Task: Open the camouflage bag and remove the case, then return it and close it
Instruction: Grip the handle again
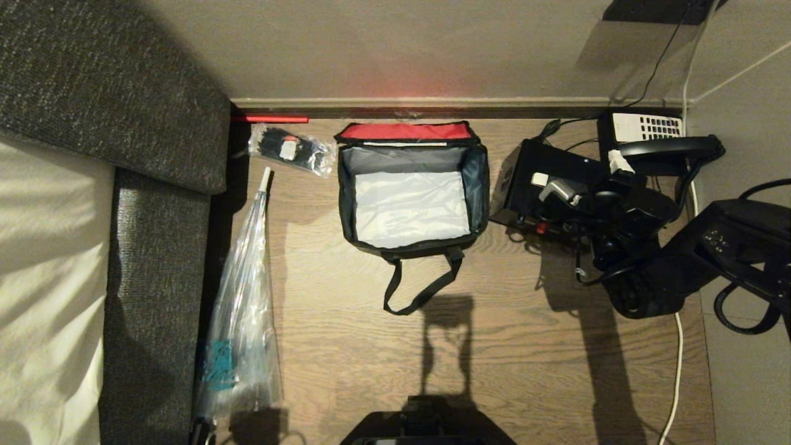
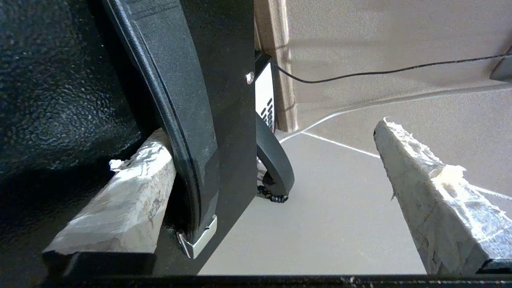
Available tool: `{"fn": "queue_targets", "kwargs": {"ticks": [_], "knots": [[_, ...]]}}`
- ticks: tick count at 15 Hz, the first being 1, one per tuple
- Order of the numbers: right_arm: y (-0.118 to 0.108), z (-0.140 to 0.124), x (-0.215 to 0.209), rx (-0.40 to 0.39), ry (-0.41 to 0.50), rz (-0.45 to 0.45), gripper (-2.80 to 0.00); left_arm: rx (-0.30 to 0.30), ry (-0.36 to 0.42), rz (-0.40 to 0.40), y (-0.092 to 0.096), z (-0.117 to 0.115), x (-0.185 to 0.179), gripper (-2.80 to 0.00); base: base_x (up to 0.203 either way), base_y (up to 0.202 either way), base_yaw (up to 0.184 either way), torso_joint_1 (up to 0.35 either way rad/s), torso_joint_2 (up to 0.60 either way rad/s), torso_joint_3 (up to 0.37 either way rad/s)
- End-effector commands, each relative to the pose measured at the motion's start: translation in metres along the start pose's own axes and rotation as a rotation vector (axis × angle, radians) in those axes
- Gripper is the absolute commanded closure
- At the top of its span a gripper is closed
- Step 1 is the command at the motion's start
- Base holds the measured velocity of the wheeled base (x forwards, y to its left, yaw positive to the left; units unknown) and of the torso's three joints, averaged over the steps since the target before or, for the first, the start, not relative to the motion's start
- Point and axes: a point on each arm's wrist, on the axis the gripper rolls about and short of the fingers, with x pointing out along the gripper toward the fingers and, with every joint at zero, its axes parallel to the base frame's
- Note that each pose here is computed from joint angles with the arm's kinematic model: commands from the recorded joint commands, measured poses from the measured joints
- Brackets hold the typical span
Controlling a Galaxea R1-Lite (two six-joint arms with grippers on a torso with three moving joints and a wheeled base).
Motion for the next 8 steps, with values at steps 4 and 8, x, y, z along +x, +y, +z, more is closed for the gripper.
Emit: {"fn": "queue_targets", "kwargs": {"ticks": [4, 8], "knots": [[0.019, -0.001, 0.003, -0.016, 0.007, 0.019, -2.8, 0.0, 0.001, 0.0, 0.0, 0.0, 0.0, 0.0, 0.0, 0.0, 0.0, 0.0, 0.0, 0.0], [0.012, 0.002, 0.011, -0.001, 0.001, -0.023, -2.8, 0.0, 0.002, 0.0, 0.0, 0.0, 0.0, 0.0, 0.0, 0.0, 0.0, 0.0, 0.0, 0.0]]}}
